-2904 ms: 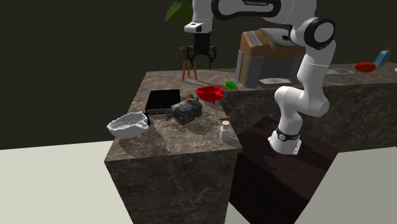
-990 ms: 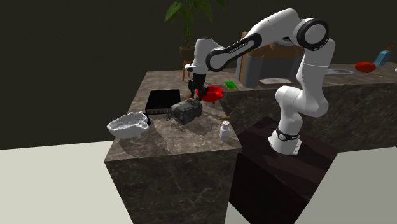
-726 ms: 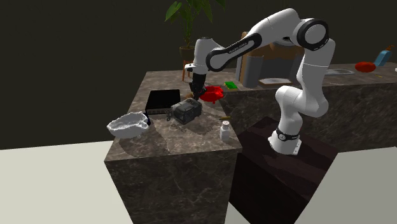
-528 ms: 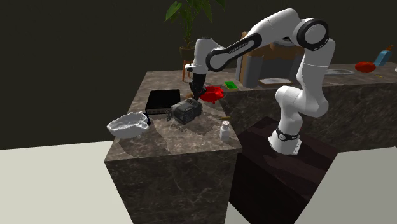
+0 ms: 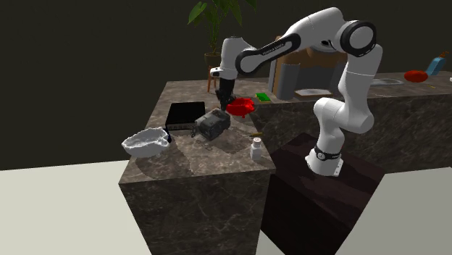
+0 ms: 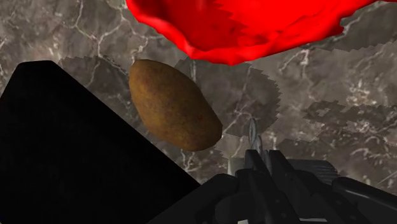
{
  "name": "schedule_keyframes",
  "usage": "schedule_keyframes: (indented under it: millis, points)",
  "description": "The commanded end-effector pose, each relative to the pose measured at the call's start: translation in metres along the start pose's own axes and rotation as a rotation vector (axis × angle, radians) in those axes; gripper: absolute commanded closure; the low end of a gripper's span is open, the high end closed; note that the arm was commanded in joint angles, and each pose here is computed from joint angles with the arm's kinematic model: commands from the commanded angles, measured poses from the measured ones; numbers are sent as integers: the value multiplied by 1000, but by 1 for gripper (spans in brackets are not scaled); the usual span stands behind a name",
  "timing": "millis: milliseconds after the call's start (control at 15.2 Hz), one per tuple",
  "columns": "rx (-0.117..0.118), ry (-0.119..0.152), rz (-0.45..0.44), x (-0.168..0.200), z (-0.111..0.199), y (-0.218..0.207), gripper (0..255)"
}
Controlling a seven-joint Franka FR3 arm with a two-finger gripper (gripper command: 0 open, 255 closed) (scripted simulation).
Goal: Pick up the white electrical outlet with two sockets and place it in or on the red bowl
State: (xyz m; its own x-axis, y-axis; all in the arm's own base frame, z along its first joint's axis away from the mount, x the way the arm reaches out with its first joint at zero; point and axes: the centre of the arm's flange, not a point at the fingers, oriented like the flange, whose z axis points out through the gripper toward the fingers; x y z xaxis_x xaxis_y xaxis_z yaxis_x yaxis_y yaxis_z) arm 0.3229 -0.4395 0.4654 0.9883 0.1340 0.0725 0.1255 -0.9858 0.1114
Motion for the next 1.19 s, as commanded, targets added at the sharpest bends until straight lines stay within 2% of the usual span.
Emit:
schedule_keyframes:
  millis: [0, 1122]
  points:
    - [-1, 0, 1, 1, -12, 2, 255]
    - [-1, 0, 1, 8, -101, 12, 255]
